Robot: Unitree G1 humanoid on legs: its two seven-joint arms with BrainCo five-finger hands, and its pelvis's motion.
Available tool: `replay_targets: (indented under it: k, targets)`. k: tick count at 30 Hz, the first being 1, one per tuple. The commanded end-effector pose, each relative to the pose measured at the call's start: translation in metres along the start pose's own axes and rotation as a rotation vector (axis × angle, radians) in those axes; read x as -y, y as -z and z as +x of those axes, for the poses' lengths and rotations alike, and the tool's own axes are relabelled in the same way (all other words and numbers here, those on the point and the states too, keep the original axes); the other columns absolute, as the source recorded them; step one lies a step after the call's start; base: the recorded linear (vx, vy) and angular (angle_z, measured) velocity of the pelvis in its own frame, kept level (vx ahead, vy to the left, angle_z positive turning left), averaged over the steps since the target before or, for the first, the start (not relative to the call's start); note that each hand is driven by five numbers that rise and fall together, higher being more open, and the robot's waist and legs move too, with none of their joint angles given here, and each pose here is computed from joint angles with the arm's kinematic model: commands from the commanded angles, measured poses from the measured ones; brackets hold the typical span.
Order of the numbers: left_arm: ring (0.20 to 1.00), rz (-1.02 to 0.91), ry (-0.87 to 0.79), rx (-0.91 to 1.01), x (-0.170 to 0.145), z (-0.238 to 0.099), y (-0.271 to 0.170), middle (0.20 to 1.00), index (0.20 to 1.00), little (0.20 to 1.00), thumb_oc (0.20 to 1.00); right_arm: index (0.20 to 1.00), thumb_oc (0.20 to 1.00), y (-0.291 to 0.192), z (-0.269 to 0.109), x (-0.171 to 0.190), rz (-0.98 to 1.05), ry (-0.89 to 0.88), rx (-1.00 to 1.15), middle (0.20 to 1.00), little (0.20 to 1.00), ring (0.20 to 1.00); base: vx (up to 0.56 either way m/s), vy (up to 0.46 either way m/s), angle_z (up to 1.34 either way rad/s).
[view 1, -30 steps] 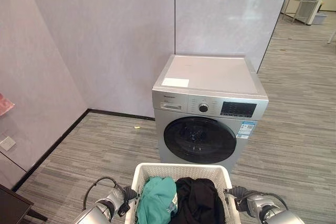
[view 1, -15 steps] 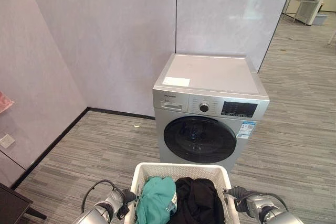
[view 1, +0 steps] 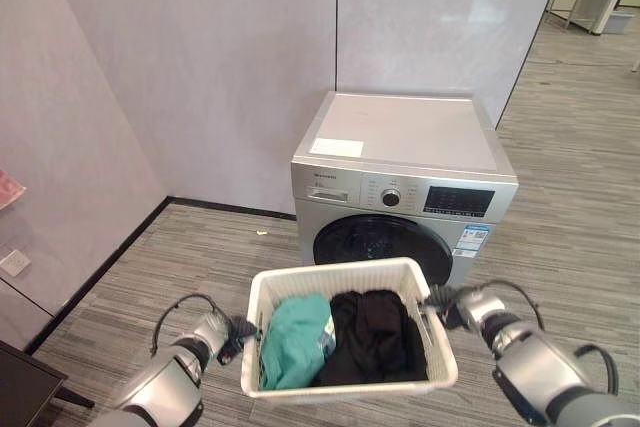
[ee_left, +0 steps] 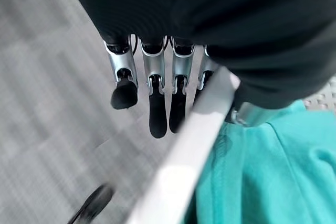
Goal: Grab the laundry basket,head to the washer,open it,put in the laundry and shut it.
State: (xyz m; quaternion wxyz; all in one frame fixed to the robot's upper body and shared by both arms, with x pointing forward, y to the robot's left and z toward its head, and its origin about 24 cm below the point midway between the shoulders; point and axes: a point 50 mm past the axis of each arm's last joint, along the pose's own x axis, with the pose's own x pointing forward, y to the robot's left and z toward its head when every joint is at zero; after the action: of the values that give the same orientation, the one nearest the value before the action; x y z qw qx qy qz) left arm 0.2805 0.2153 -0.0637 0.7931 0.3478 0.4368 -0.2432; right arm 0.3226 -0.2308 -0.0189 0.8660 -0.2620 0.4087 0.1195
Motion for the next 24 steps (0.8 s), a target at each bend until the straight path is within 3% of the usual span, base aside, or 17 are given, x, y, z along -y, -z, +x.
replay_targets:
  k: [1,10,19,24]
  targets:
    - [0.200,0.081,-0.185,0.187,-0.076,-0.036,-0.069,0.200,0.200,0.200,0.200,0.200,0.200,-0.066,-0.011,-0.007,-0.148,-0.165,0.174,0.200,0.200,0.200,0.00,0.000,0.00]
    - [0.200,0.214,-0.317,0.340,-0.134,-0.101,-0.107,0.200,0.200,0.200,0.200,0.200,0.200,-0.145,-0.057,0.028,-0.217,-0.095,0.418,0.200,0.200,0.200,0.00,0.004,0.01]
    - [0.200,0.255,-0.383,0.468,-0.154,-0.142,-0.138,0.200,0.200,0.200,0.200,0.200,0.200,-0.203,-0.098,0.042,-0.236,-0.036,0.584,0.200,0.200,0.200,0.00,0.024,-0.02]
    - [0.200,0.277,-0.413,0.521,-0.163,-0.164,-0.152,0.200,0.200,0.200,0.200,0.200,0.200,-0.221,-0.125,0.067,-0.214,0.042,0.652,0.200,0.200,0.200,0.02,0.031,0.00]
